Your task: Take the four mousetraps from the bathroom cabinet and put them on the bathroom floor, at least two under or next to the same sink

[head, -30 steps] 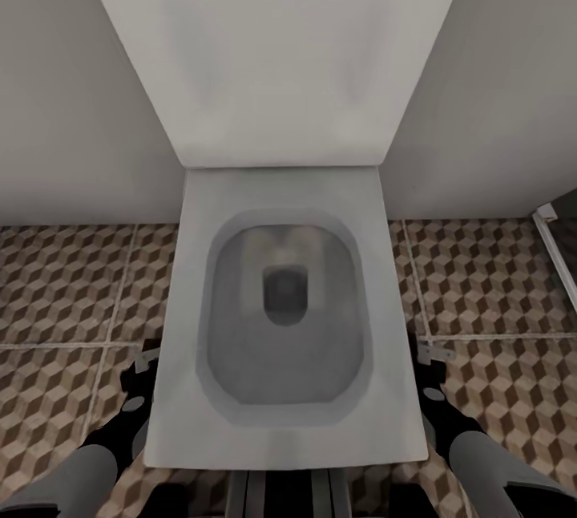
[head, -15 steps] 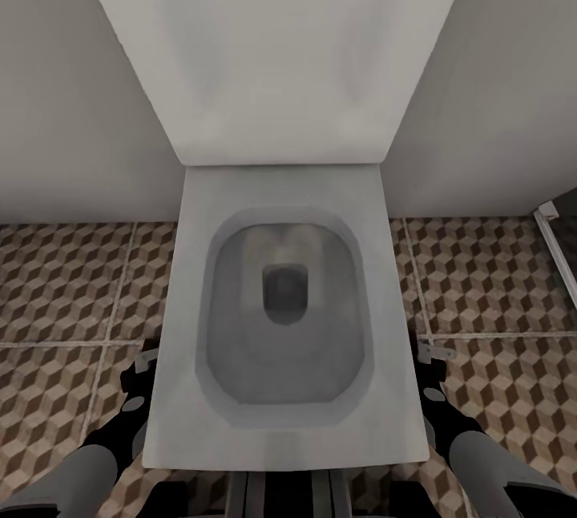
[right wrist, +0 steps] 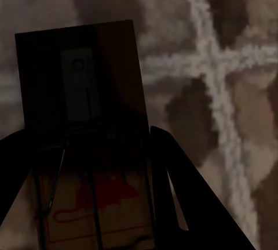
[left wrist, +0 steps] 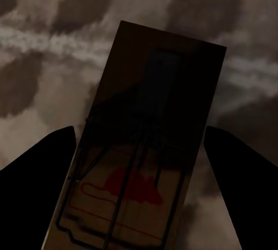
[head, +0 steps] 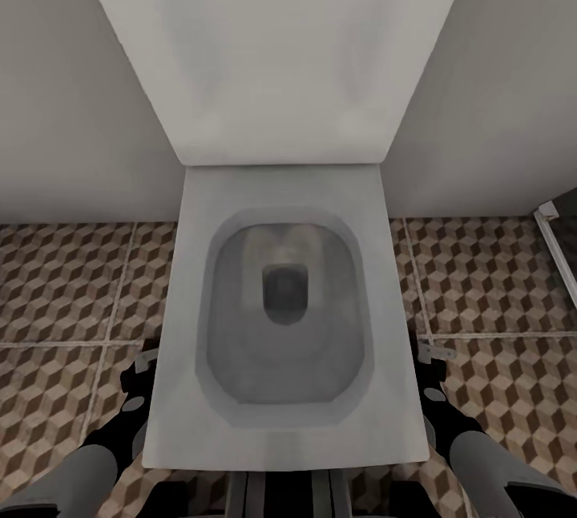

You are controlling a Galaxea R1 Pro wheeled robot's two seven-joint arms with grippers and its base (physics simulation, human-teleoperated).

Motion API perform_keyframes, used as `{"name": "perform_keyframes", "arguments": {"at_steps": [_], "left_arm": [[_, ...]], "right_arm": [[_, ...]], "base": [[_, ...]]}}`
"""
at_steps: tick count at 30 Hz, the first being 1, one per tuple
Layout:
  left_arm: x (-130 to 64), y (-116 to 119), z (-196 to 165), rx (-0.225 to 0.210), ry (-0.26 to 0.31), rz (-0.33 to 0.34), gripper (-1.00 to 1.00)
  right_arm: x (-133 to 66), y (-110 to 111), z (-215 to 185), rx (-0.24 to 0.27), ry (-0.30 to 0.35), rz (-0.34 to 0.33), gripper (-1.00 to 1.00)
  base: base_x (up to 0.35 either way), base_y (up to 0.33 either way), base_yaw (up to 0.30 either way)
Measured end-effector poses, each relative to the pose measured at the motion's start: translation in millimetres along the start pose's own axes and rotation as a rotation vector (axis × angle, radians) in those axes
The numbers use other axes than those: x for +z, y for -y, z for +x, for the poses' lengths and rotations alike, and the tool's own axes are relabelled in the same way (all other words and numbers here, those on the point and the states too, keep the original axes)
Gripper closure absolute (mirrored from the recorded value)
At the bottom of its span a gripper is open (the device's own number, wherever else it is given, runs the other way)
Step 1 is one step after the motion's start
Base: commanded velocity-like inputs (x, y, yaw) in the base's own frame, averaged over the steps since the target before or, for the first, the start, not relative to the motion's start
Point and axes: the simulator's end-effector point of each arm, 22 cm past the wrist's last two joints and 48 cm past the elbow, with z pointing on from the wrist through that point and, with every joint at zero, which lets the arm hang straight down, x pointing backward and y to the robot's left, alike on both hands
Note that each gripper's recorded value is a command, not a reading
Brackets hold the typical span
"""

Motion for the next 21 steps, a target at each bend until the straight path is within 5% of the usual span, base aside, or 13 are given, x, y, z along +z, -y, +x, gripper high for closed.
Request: {"name": "perform_keyframes", "arguments": {"at_steps": [17, 18, 21], "left_arm": [[-0.1, -0.1, 0.4, 0.0, -0.001, 0.0, 1.0], [-0.1, -0.1, 0.5, 0.0, -0.001, 0.0, 1.0], [-0.1, -0.1, 1.0, 0.001, -0.002, 0.0, 1.0]], "right_arm": [[0.3, 0.0, 0.1, 0.001, 0.001, -0.007, 1.0], [0.3, 0.1, 0.1, 0.001, 0.001, -0.008, -1.0], [0.2, -1.8, -0.5, -0.012, 0.004, -0.009, -1.0]], "base": [[0.0, 0.0, 0.0], [0.0, 0.0, 0.0], [0.0, 0.0, 0.0]]}}
